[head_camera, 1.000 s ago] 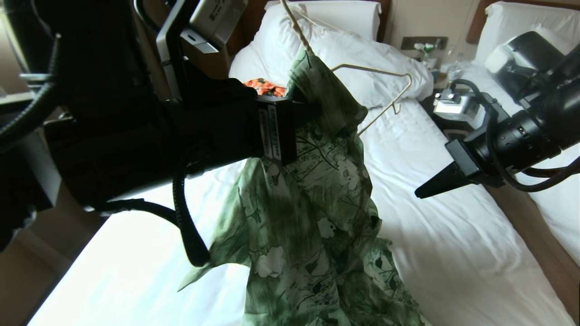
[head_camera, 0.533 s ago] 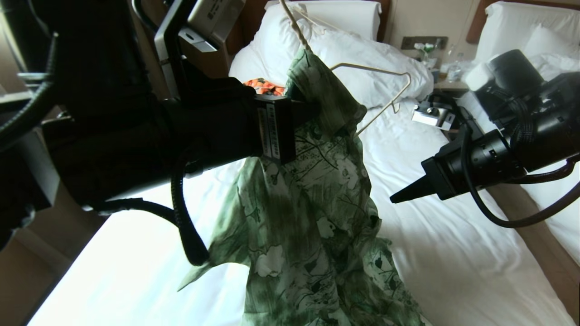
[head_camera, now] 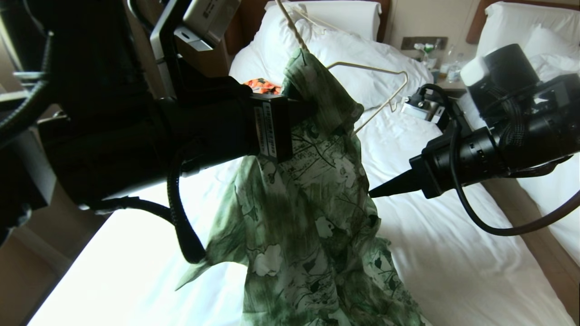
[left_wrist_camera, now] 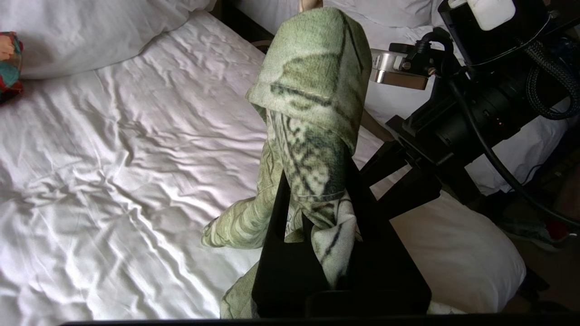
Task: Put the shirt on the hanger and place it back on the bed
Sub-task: Hook the other side of the shirt onto the hanger
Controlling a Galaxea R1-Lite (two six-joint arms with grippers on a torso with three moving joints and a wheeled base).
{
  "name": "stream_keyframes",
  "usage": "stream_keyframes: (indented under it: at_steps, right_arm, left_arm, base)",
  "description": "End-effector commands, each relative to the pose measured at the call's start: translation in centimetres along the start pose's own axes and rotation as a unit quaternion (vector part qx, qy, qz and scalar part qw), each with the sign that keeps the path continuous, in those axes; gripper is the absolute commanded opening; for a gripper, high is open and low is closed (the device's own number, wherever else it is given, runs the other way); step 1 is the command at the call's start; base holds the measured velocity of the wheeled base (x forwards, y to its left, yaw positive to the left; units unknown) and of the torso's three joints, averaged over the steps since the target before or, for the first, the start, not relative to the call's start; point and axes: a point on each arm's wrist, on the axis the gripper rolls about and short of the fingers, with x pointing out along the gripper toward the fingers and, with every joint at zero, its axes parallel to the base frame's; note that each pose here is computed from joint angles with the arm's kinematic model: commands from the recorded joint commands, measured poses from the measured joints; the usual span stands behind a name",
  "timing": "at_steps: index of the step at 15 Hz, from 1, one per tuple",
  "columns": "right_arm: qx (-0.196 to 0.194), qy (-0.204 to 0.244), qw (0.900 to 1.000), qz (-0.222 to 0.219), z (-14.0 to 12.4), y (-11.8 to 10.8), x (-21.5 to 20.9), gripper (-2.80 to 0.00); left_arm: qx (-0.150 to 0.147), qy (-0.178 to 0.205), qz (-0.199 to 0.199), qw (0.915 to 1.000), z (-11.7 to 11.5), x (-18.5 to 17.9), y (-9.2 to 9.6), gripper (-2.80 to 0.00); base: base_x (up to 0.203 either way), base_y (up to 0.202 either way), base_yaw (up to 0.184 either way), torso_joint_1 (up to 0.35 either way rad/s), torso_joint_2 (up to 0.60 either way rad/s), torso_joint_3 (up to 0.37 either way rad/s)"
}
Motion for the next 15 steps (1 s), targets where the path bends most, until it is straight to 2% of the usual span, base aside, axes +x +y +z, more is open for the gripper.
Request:
stream_keyframes:
  at_steps: [1,7,10,13,14,15]
  right_arm:
    - [-0.002,0.003,1.000,0.005,0.0,-0.3,1.3,0.00]
    - [-0.014,-0.017,1.000,-0.004,0.5,-1.3,5.0,0.00]
    - [-0.019,-0.006,1.000,-0.010,0.3,-0.9,6.4,0.00]
    - [-0.023,-0.017,1.000,-0.010,0.5,0.0,7.4,0.00]
    - [-0.020,-0.026,0.999,-0.016,0.7,0.3,7.6,-2.80]
    - [-0.021,-0.028,0.999,-0.019,0.7,0.5,7.7,-2.80]
  left_arm:
    - [0.000,-0.003,0.000,1.0000,0.1,0.0,0.0,-2.80]
    - [-0.001,-0.005,0.006,1.0000,0.2,-0.3,0.3,-2.80]
    - [-0.001,-0.007,0.008,0.9999,0.3,-0.3,0.4,-2.80]
    - [-0.002,-0.009,0.008,0.9999,0.4,-0.5,0.4,-2.80]
    - [-0.002,-0.009,0.009,0.9999,0.4,-0.5,0.5,-2.80]
    - [-0.005,-0.010,0.011,0.9999,0.5,-0.7,0.6,-2.80]
  base:
    - [0.000,0.000,0.000,0.000,0.00,0.000]
    - [0.000,0.000,0.000,0.000,0.00,0.000]
    - [0.000,0.000,0.000,0.000,0.00,0.000]
    - [0.000,0.000,0.000,0.000,0.00,0.000]
    - [0.000,0.000,0.000,0.000,0.00,0.000]
    - [0.000,0.000,0.000,0.000,0.00,0.000]
